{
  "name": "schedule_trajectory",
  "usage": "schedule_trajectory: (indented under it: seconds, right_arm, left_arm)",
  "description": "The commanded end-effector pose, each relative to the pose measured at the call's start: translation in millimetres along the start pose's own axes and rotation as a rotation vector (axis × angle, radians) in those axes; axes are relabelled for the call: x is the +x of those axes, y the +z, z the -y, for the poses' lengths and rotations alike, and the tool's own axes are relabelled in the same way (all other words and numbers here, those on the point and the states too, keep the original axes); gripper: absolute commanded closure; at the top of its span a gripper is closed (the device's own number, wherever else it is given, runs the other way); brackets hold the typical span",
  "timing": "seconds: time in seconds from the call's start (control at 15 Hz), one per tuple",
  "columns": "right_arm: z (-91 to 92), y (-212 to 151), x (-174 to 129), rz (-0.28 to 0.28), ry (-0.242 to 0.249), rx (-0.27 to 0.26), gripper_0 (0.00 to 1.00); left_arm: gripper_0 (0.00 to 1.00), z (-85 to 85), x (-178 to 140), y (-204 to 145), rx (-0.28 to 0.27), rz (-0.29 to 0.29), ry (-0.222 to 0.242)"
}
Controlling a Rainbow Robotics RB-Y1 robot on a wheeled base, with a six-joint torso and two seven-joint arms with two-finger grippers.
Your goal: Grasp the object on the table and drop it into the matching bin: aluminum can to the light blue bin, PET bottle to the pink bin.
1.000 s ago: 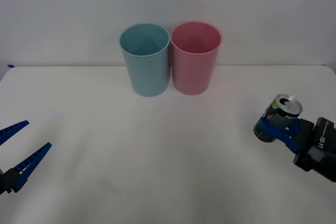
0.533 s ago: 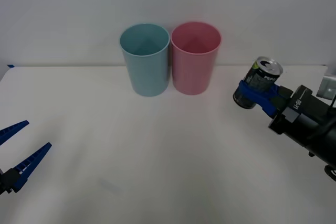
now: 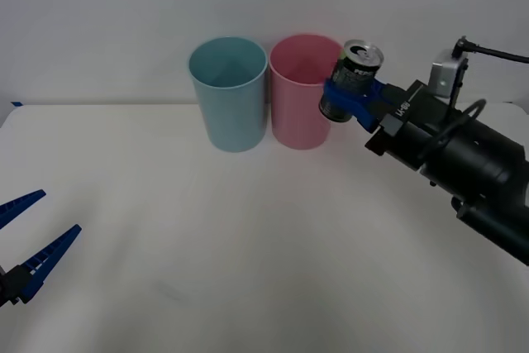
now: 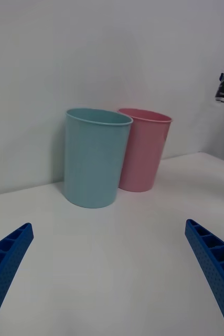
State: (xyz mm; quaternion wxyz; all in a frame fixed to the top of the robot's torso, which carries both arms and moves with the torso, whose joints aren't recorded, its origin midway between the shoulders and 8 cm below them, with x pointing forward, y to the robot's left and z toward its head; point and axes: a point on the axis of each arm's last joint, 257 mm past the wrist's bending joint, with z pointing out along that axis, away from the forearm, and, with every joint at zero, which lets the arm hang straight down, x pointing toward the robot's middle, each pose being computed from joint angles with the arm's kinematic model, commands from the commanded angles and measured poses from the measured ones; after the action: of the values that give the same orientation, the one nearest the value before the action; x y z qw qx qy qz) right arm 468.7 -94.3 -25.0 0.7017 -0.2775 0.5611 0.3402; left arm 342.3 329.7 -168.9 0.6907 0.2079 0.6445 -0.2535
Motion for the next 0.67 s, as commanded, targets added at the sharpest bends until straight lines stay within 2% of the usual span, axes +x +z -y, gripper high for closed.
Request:
schedule_trajectory:
  seconds: [0.07, 0.2, 0.47, 0.67]
  right_arm:
    - [3.6, 37.7, 2.6, -0.02, -0.01, -0.045, 1.0]
    - [11.6, 65.0, 6.7, -0.034, -0.013, -0.044, 1.0]
    - [31.1, 111.4, 13.2, -0.046, -0.028, -0.003, 1.0]
    - [45.9, 153.8, 7.4, -0.038, -0.031, 0.033, 1.0]
  left_arm:
    - [0.0, 0.0, 0.0, 0.0, 0.0, 0.0, 0.0]
    - [0.0, 0.0, 0.0, 0.0, 0.0, 0.0, 0.0]
    - [0.0, 0.0, 0.0, 0.0, 0.0, 0.0, 0.0]
    - [0.0, 0.0, 0.0, 0.0, 0.0, 0.0, 0.0]
